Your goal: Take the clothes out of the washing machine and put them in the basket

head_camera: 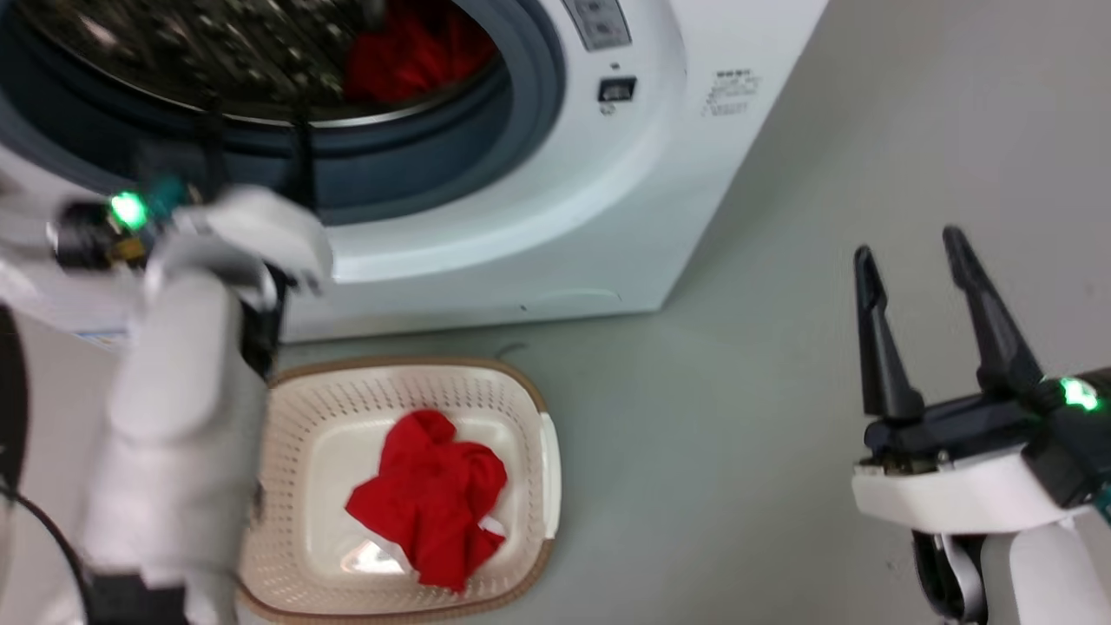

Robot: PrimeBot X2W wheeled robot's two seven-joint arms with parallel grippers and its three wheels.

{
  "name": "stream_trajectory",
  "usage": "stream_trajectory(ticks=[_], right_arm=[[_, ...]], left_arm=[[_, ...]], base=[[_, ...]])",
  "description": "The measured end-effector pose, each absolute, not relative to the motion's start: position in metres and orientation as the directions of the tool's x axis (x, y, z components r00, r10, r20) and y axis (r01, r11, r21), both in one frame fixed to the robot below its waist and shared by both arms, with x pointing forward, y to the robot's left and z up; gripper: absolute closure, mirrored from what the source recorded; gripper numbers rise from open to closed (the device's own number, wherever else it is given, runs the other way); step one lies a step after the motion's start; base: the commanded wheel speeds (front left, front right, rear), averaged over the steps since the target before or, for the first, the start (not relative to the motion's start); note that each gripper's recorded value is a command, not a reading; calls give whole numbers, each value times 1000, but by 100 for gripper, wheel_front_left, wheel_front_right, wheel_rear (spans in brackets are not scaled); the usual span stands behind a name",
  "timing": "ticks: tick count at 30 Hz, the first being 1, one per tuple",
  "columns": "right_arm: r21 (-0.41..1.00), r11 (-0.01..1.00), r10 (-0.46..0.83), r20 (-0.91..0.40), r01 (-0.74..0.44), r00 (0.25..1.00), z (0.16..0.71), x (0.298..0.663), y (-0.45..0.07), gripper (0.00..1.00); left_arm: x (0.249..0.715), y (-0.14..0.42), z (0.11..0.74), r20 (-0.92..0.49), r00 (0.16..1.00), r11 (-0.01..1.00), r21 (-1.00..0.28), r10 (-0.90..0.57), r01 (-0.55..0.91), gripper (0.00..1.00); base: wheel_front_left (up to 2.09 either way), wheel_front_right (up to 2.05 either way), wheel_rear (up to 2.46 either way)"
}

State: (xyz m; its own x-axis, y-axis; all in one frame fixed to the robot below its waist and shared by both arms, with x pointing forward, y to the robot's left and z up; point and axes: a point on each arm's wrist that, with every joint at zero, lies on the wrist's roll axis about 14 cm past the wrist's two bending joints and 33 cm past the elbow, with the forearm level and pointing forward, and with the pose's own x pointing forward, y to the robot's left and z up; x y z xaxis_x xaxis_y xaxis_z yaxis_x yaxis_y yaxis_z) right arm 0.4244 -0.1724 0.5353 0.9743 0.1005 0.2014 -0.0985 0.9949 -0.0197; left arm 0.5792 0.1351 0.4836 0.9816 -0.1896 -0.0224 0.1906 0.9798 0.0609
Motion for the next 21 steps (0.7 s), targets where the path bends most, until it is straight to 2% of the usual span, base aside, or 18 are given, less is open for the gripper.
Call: stream_trajectory(ticks=[10, 21], right_arm=[[7, 1000, 5, 119, -6, 993, 497, 450, -208, 0], [-13, 995, -95, 9, 95, 995, 453, 457, -246, 0]], left_arm=[[690, 114, 435, -216, 947, 964, 68, -236, 255, 0], [752, 79, 362, -472, 842, 949, 37, -261, 314, 0]], base=[[0, 0, 0], [0, 0, 0]])
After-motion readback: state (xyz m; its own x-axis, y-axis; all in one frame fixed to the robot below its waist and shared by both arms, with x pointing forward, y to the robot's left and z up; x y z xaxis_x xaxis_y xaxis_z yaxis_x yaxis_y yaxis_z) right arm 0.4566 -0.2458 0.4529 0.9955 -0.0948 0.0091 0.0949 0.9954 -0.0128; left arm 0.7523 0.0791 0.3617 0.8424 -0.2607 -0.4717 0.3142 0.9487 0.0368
